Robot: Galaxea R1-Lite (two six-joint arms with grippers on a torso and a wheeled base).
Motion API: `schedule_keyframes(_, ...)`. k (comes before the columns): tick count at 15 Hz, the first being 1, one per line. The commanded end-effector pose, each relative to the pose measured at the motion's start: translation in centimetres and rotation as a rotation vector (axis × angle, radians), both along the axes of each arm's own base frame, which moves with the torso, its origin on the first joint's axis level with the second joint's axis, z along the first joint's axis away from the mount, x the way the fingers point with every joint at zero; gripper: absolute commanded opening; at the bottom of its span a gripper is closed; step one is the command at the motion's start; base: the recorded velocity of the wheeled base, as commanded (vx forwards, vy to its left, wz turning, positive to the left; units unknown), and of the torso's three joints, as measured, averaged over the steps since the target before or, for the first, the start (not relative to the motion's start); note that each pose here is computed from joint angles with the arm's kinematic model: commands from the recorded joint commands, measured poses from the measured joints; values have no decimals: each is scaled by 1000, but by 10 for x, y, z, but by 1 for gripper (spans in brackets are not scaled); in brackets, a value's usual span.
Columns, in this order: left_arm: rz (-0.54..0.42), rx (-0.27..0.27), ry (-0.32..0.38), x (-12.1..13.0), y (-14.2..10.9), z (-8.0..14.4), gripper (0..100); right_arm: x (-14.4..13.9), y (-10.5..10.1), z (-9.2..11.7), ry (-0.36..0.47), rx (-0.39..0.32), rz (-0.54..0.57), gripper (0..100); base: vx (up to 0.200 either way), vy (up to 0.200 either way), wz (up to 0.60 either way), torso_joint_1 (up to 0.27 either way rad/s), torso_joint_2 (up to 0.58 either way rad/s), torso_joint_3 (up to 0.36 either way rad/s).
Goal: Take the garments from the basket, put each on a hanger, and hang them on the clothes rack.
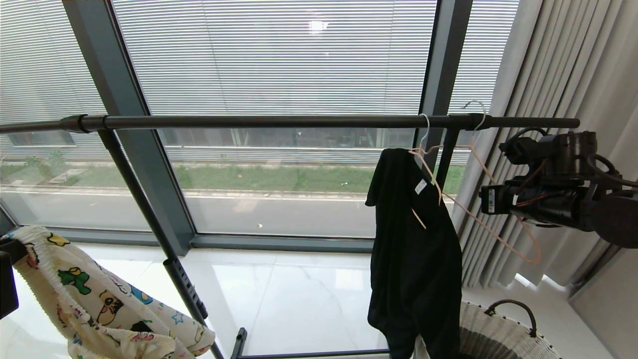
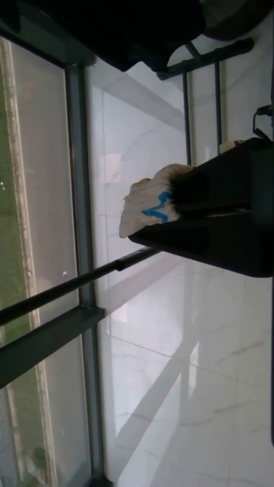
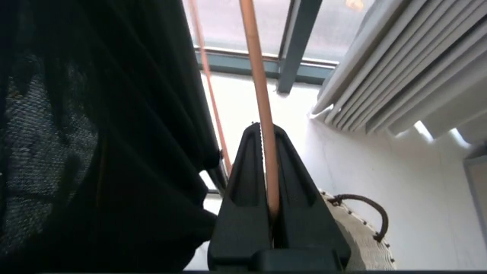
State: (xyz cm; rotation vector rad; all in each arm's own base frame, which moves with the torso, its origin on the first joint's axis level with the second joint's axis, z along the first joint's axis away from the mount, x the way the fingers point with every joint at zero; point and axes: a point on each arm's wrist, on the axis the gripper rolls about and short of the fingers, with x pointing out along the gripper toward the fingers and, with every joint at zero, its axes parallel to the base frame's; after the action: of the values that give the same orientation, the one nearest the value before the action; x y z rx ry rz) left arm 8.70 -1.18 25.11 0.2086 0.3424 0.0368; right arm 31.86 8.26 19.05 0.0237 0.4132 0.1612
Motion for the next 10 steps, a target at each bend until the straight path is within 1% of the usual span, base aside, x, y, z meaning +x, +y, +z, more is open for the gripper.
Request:
schedule_keyframes(1, -1, -2, -6, -1, 0, 1, 0, -9, -3, 14, -45, 6, -13, 0, 0, 0, 0, 0, 0, 0)
schedule_keyframes(3, -1, -4, -9, -1, 0, 1, 0, -19, -5, 14, -47, 1, -22, 0, 0, 0, 0, 0, 0, 0)
schedule_keyframes(6, -1, -2, -9, -1, 0, 1, 0, -33, -9, 11, -90, -8, -18, 0, 0, 0, 0, 0, 0, 0)
schedule_keyframes(10, -1, -8, -37, 2, 0, 3, 0, -43, -15, 11, -134, -75, -66, 0, 0, 0, 0, 0, 0, 0)
